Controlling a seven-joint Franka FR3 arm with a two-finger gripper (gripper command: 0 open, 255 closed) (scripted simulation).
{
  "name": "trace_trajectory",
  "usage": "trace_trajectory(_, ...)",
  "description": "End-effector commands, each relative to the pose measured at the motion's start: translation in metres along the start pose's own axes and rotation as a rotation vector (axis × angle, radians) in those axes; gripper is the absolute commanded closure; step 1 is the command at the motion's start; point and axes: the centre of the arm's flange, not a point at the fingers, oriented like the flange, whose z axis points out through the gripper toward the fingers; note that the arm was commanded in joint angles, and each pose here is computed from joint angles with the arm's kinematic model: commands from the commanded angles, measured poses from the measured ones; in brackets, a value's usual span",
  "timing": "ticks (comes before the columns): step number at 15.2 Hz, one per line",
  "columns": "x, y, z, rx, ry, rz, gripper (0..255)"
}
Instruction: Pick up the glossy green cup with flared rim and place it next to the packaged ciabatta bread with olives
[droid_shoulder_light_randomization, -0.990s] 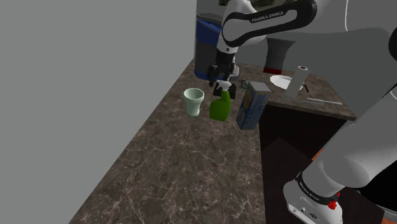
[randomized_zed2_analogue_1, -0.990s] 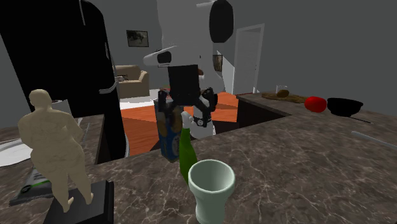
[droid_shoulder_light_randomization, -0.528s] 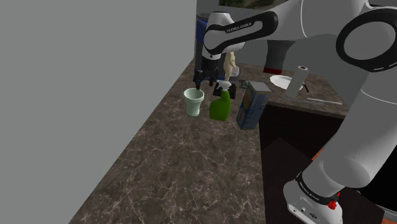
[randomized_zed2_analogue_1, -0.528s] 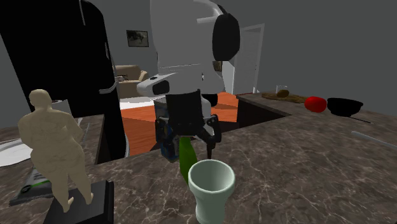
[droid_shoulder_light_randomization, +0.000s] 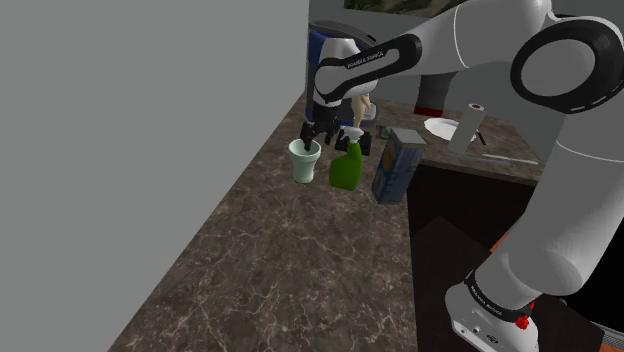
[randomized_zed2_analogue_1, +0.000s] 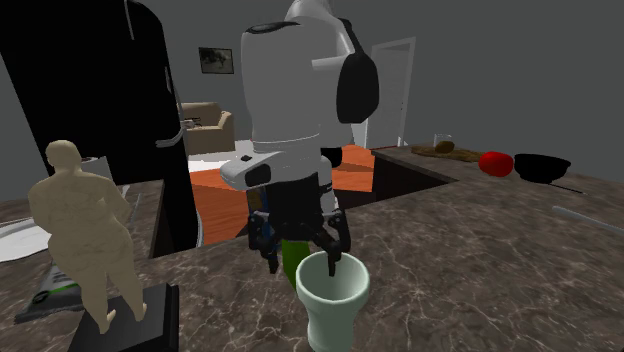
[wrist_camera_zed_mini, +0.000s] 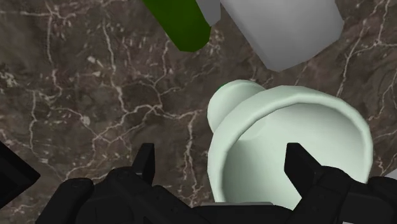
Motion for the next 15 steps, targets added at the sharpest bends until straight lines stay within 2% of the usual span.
trace_trajectory(1, 0.0001, -0.0007, 0.0032, 0.0, 0.001, 0.0, 0)
trace_trajectory(7, 0.0001, -0.0007, 0.0031, 0.0, 0.001, 0.0, 0)
trace_trajectory(8, 0.0001, -0.0007, 0.0031, 0.0, 0.001, 0.0, 255)
trace_trajectory(15, 0.0, -0.0008, 0.0032, 0.0, 0.001, 0.0, 255)
